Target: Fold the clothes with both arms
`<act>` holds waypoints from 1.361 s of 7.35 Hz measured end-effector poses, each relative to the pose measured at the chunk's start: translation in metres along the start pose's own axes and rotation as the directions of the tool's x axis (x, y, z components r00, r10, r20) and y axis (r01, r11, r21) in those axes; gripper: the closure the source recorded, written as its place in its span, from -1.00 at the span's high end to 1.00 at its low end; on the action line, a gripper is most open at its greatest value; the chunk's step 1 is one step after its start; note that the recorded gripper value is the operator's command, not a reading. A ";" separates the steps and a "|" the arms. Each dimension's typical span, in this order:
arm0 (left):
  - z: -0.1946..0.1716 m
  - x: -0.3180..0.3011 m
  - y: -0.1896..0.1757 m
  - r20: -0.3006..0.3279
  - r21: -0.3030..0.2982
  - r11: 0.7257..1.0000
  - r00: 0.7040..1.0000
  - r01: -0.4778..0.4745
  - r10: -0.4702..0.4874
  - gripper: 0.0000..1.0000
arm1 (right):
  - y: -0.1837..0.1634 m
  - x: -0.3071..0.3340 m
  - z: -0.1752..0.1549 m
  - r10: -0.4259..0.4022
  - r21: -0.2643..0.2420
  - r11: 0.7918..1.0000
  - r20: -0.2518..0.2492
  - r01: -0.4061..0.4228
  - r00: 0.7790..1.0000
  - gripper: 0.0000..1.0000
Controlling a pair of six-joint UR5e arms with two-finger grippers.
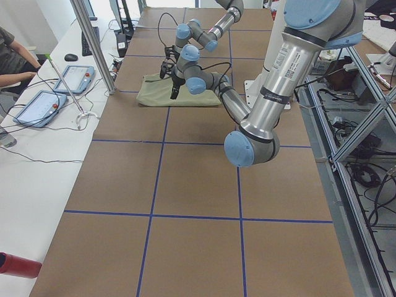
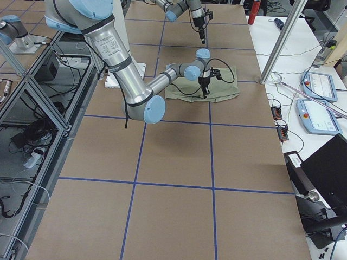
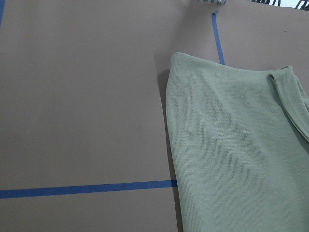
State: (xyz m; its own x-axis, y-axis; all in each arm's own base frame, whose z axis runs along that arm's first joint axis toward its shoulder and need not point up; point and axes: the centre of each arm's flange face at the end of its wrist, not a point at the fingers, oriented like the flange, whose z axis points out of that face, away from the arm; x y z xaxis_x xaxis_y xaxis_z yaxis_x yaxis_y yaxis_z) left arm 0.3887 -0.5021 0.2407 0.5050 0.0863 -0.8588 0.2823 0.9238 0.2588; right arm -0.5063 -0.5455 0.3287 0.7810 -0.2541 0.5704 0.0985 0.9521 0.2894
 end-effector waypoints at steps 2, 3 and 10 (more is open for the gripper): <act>-0.003 0.002 0.000 -0.006 0.002 1.000 1.000 -0.001 0.001 1.00 | 0.004 0.006 0.003 0.003 -0.004 1.000 -0.003 -0.003 1.000 -0.70; -0.005 0.002 0.000 -0.008 0.004 1.000 1.000 -0.002 0.002 1.00 | 0.003 0.008 0.002 0.005 -0.003 1.000 -0.004 -0.005 1.000 -0.56; -0.031 0.022 -0.001 -0.057 0.030 0.999 0.998 -0.020 0.022 0.99 | -0.037 0.026 -0.018 0.032 0.037 0.999 -0.005 -0.032 0.999 1.00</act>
State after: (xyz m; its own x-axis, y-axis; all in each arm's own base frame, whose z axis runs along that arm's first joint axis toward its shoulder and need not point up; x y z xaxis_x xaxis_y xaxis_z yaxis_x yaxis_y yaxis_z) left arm 0.3740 -0.4891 0.2081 0.4637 0.1273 -0.8768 0.2966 0.9102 0.2890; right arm -0.4789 -0.5842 0.3189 0.7870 -0.2227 0.5753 0.0507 0.9528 0.2995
